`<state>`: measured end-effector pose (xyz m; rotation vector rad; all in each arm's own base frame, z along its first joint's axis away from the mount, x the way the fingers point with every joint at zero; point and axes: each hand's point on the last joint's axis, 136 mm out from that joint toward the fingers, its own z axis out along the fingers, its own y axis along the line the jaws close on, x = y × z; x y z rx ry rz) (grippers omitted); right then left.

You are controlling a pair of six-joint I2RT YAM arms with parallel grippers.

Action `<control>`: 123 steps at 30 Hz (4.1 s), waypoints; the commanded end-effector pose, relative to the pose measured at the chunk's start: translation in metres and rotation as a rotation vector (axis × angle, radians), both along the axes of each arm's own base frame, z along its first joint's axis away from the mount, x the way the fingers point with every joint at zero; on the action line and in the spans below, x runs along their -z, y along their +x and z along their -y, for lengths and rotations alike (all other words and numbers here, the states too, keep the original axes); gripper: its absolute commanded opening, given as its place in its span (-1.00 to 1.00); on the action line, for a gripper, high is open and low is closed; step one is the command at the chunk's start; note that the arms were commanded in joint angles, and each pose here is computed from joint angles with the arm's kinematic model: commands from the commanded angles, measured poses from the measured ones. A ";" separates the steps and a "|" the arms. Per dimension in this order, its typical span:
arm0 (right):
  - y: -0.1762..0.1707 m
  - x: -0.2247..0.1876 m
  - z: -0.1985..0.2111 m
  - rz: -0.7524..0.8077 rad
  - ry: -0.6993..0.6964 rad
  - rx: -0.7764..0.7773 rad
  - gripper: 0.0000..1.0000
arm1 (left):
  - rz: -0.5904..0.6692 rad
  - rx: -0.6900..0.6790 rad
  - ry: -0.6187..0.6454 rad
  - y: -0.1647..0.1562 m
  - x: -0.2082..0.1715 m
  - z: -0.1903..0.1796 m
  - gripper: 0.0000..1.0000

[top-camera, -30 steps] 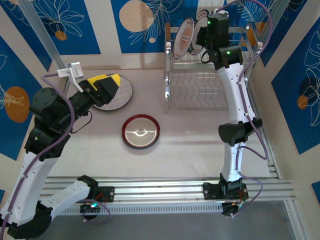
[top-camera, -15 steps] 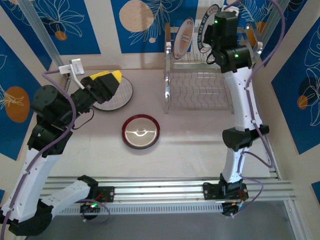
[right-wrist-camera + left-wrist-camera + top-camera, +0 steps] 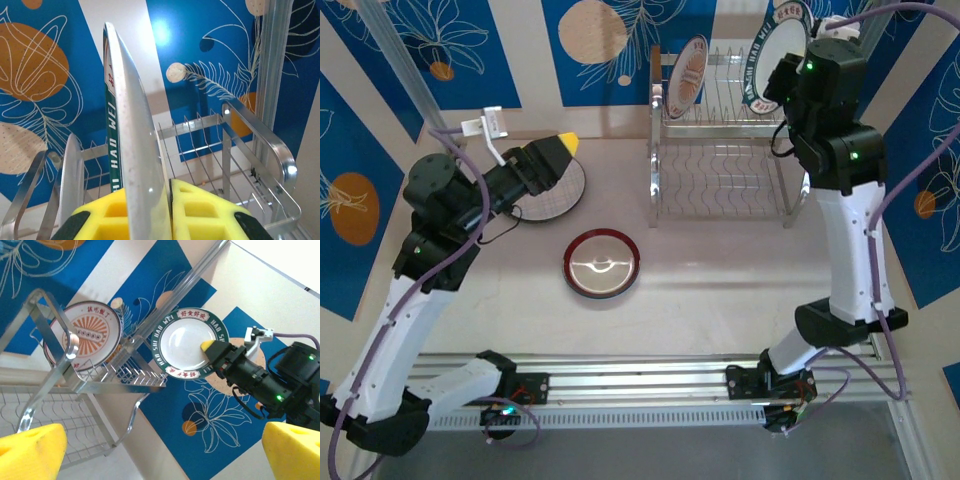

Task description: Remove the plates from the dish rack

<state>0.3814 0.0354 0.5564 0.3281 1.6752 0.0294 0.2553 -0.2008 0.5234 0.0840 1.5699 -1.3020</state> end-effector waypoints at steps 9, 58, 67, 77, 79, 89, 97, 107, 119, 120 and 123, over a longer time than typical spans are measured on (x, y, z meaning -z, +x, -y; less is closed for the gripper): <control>-0.067 0.007 -0.022 0.013 0.246 -0.238 -1.00 | -0.139 0.168 -0.058 0.006 0.010 0.032 1.00; -0.085 0.126 -0.165 -0.504 0.907 -0.833 -1.00 | -0.450 0.318 -0.079 0.020 0.101 0.133 -0.58; -0.088 0.139 -0.169 -0.559 0.883 -0.839 -0.76 | -0.459 0.315 -0.122 0.020 0.100 0.130 -1.00; -0.094 0.143 -0.157 -0.513 0.755 -0.819 0.00 | -0.481 0.248 -0.188 0.023 0.100 0.111 -1.00; -0.095 0.144 -0.153 -0.497 0.716 -0.817 0.08 | -0.483 0.230 -0.199 0.024 0.100 0.104 -1.00; -0.110 0.147 -0.136 -0.331 0.436 -0.810 0.19 | -0.546 0.128 -0.197 0.019 0.131 0.065 -1.00; -0.145 0.145 -0.154 -0.130 0.120 -1.013 0.20 | -0.614 0.020 -0.156 0.017 0.177 0.042 -1.00; -0.182 0.173 -0.173 -0.054 -0.120 -1.206 0.33 | -0.707 -0.117 -0.081 0.016 0.251 0.020 -1.00; -0.193 0.203 -0.191 -0.123 -0.206 -1.304 0.35 | -0.823 -0.273 -0.009 0.014 0.344 -0.005 -1.00; -0.193 0.203 -0.192 -0.122 -0.208 -1.306 0.35 | -0.832 -0.280 -0.013 0.014 0.350 -0.006 -1.00; -0.191 0.203 -0.194 -0.126 -0.202 -1.313 0.35 | -0.867 -0.300 -0.016 0.014 0.369 -0.007 -1.00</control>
